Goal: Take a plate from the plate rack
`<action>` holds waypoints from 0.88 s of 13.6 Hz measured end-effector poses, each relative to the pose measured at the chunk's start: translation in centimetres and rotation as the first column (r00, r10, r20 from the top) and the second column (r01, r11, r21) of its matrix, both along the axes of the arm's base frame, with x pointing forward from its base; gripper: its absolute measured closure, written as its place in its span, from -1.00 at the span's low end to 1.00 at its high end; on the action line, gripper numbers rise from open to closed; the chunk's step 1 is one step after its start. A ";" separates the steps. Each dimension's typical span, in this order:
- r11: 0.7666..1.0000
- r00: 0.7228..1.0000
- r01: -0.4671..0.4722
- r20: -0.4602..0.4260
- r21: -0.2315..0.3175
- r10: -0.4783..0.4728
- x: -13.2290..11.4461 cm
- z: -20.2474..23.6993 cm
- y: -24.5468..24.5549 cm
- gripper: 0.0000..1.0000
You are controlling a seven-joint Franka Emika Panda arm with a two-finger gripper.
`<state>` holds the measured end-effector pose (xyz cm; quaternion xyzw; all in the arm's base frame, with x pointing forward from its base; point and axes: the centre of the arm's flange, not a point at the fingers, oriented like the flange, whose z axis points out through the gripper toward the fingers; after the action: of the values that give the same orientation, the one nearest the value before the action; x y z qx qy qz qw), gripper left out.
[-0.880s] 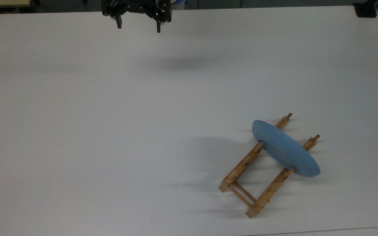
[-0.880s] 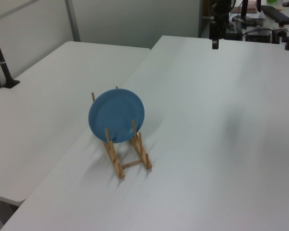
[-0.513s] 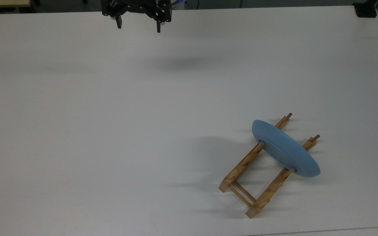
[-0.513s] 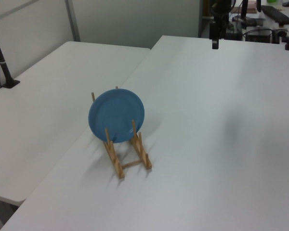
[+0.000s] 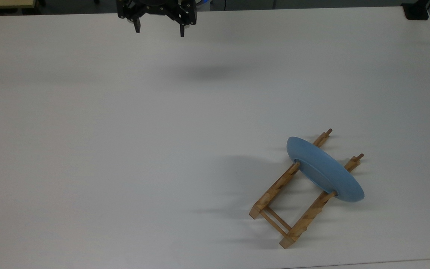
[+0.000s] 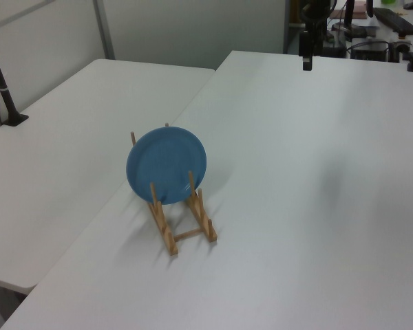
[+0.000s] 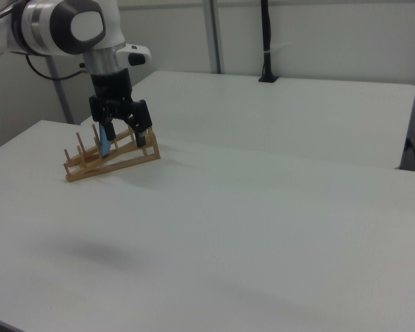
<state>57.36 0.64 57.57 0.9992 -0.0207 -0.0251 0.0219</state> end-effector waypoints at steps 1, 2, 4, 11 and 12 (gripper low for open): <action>1.000 1.000 -0.007 0.008 0.010 0.007 0.1 0.3 0.5 -1.00; 1.000 1.000 -0.016 0.028 0.020 0.015 0.2 0.7 1.1 -1.00; 0.998 0.992 -0.054 0.114 0.030 0.051 0.9 2.2 3.3 -1.00; 0.992 0.920 -0.113 0.372 -0.058 0.126 3.9 1.4 15.3 -1.00; 0.992 0.909 -0.103 0.398 -0.077 0.126 4.3 0.8 17.1 -1.00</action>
<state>61.63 17.77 58.33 0.9816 0.0332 0.1824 0.0457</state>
